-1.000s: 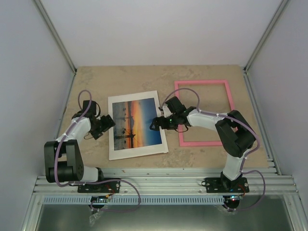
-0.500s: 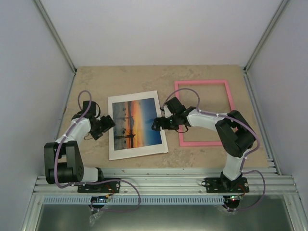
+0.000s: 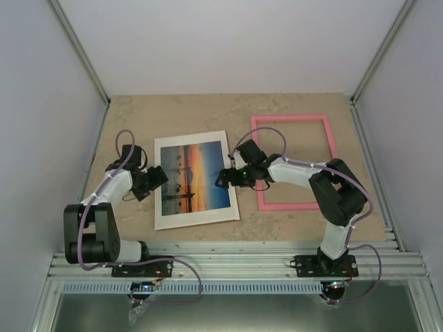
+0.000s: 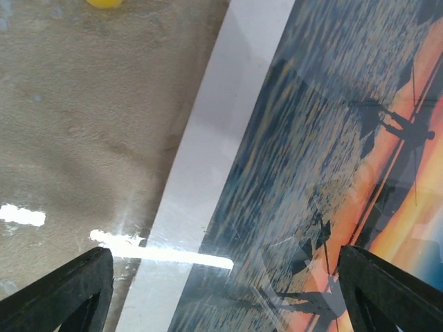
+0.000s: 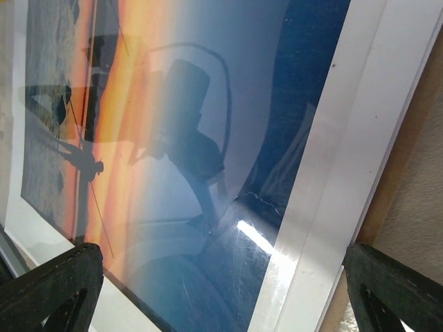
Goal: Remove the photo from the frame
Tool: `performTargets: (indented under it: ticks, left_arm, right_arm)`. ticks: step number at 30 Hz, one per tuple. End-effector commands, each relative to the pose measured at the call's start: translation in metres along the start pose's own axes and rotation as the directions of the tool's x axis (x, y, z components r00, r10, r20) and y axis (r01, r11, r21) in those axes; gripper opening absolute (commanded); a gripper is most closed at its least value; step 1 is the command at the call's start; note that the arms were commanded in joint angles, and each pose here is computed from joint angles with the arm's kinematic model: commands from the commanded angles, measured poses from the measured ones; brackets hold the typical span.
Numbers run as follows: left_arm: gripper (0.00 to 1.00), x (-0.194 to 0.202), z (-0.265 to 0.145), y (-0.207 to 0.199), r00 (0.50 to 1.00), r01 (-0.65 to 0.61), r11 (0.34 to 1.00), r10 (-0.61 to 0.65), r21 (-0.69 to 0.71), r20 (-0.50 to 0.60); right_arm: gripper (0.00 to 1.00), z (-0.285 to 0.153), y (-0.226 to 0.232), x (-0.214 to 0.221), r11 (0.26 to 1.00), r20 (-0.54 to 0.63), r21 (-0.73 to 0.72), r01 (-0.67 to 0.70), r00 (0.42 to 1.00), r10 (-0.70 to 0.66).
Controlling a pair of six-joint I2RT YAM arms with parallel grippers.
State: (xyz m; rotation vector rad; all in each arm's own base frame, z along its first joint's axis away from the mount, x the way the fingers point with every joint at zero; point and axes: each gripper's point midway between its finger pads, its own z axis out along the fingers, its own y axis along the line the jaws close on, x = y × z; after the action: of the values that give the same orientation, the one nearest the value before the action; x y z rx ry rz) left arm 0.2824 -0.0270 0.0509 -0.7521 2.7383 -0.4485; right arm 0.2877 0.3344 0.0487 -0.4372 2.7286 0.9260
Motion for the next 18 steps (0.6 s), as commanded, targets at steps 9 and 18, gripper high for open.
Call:
performTargets:
  ticks: [9, 18]
  left_arm:
    - [0.9, 0.008, 0.003, -0.012, 1.0, -0.025, 0.999, 0.026, 0.039, -0.017]
    - [0.91, 0.018, 0.004, -0.03, 0.998, -0.058, 0.996, 0.06, 0.071, -0.036]
  right_arm:
    - [0.96, 0.008, 0.027, -0.008, 0.996, -0.008, -0.091, 0.023, 1.0, -0.023]
    - [0.96, 0.012, 0.024, -0.006, 0.999, -0.019, -0.035, 0.022, 1.0, -0.023]
